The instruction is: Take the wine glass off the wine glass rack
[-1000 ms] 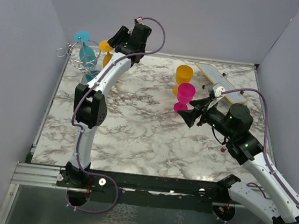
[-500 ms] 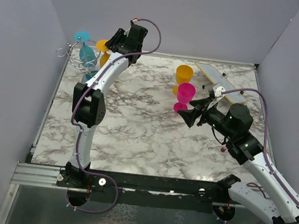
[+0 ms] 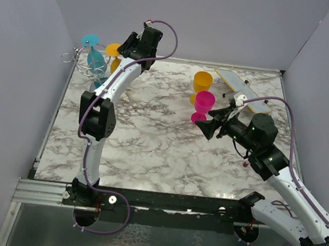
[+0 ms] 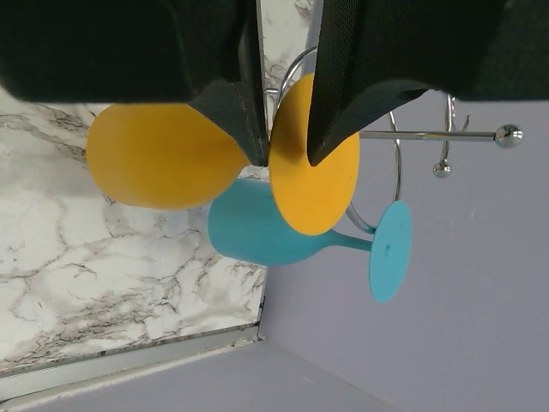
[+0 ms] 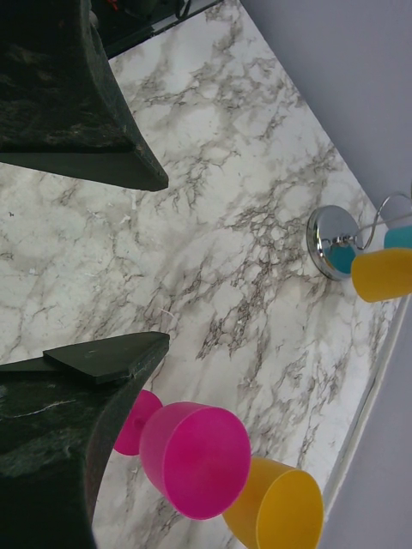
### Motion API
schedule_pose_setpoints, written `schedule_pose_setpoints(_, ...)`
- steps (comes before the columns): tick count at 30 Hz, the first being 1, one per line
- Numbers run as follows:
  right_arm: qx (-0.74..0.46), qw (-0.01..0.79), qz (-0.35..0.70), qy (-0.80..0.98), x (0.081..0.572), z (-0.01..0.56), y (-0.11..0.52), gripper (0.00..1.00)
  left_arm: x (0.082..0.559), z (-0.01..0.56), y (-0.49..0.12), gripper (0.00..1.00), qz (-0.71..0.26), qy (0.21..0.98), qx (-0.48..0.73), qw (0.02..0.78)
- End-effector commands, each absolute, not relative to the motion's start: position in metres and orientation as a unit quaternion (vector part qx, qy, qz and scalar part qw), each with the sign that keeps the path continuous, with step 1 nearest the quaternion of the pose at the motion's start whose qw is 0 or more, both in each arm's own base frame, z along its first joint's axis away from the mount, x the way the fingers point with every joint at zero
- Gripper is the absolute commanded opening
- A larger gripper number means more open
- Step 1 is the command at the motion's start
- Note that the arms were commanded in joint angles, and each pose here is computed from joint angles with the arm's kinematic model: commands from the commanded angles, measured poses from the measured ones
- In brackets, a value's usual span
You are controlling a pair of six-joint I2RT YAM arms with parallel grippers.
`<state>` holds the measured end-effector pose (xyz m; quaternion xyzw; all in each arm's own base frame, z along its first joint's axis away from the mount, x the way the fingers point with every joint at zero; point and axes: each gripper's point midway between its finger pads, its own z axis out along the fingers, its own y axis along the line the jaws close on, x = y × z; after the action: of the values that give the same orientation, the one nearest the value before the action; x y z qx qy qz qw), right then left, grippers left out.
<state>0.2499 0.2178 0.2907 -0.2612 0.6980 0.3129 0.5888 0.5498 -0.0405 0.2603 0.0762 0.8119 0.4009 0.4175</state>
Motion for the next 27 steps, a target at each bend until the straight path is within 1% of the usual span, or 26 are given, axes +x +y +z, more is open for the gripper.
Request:
schedule_pose_setpoints(1, -0.259, 0.6, 0.318, 0.686, 0.251, 0.298, 0.22, 0.68, 0.543, 0.29, -0.041, 0.31, 0.387, 0.804, 0.055, 0.448)
schedule_pose_setpoints(3, -0.26, 0.601, 0.317, 0.686, 0.251, 0.298, 0.22, 0.68, 0.543, 0.291, -0.04, 0.33, 0.391, 0.803, 0.053, 0.446)
schedule_pose_setpoints(5, -0.259, 0.602, 0.316, 0.686, 0.251, 0.299, 0.219, 0.67, 0.544, 0.291, -0.042, 0.33, 0.39, 0.803, 0.055, 0.447)
schedule_pose_setpoints(14, -0.264, 0.596, 0.321, 0.687, 0.252, 0.296, 0.223, 0.67, 0.541, 0.304, -0.046, 0.27, 0.379, 0.801, 0.048, 0.462)
schedule_pose_setpoints(21, -0.263, 0.598, 0.321, 0.686, 0.252, 0.298, 0.223, 0.67, 0.543, 0.303, -0.048, 0.25, 0.376, 0.802, 0.048, 0.462)
schedule_pose_setpoints(27, -0.265, 0.596, 0.321, 0.686, 0.252, 0.297, 0.224, 0.67, 0.54, 0.306, -0.047, 0.19, 0.375, 0.801, 0.046, 0.464)
